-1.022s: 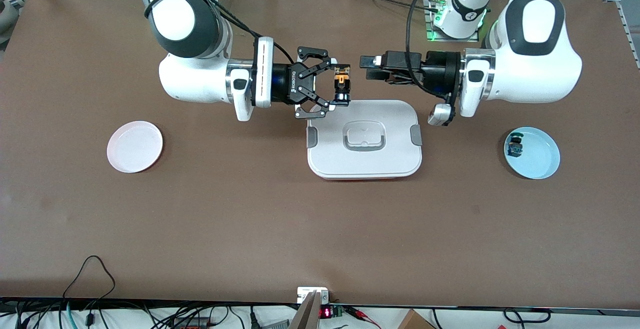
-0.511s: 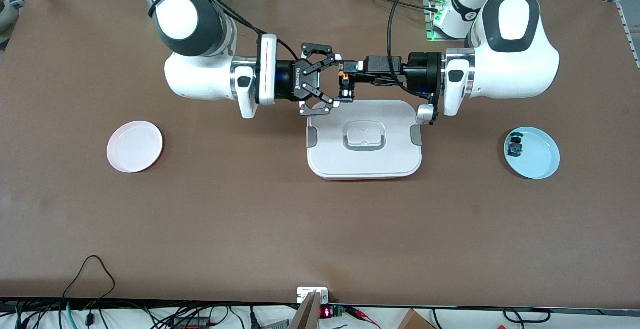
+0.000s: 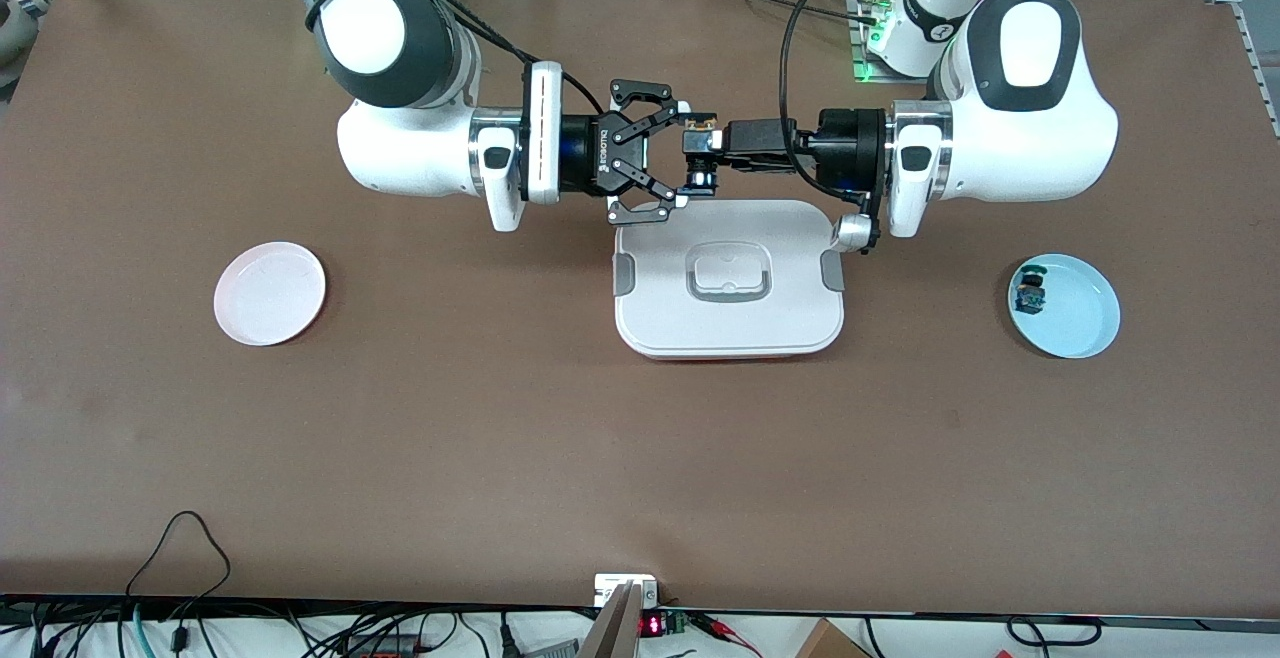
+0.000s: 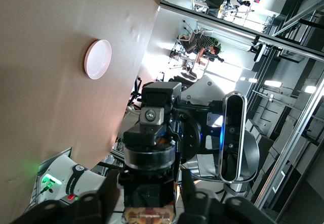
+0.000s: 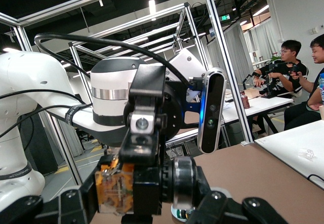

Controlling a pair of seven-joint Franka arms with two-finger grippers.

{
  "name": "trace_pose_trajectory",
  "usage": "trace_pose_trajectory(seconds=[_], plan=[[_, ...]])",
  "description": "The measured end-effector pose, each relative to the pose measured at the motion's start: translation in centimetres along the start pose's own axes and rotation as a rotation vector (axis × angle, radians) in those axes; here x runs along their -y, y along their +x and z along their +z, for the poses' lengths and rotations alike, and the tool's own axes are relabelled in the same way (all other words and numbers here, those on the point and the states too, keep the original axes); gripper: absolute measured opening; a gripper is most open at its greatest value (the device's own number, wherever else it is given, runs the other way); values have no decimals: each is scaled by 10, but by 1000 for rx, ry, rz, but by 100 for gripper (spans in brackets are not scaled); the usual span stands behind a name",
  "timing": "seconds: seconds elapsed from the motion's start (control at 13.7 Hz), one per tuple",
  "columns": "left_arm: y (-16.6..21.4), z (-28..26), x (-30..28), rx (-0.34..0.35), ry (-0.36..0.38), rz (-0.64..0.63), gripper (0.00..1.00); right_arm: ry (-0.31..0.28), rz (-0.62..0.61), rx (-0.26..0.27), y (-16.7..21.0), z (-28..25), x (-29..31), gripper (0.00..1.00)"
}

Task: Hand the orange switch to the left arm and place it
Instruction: 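Close the left gripper on the orange switch beside the right gripper, then open the right gripper and withdraw while the left gripper carries the switch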

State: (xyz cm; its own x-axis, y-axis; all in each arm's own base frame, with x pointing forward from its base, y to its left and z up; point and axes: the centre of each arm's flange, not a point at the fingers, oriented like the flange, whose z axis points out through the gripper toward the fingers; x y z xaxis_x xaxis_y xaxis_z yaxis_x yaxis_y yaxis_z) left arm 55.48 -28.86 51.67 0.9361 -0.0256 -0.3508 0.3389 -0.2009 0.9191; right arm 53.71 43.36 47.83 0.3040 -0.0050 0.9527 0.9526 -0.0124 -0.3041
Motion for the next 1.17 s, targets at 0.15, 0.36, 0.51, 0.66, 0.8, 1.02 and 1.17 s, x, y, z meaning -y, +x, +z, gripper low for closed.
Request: trace_pose_trajectory(seconds=[0.15,0.36,0.51,0.66,0.8,1.02,1.17], plan=[[0,0,0,0,-3,-1,41,-2,-7,-1,0,0,0,72],[1,-1,0,-1,-3,-2,41,-5,-7,0,0,0,0,72],[1,-1,0,-1,-4,-2,41,-7,-6,-1,0,0,0,72],[1,-2,0,-1,-4,-3,41,-13,-4,-1,0,1,1,72],[5,-10,1,-13,-9,-7,41,-16,0,-3,1,1,1,86],[14,-35,5,-10,-28,-22,41,-18,-1,-5,3,0,1,100],[19,-58,10,24,-36,-31,41,-24,-3,-7,6,-2,0,100]])
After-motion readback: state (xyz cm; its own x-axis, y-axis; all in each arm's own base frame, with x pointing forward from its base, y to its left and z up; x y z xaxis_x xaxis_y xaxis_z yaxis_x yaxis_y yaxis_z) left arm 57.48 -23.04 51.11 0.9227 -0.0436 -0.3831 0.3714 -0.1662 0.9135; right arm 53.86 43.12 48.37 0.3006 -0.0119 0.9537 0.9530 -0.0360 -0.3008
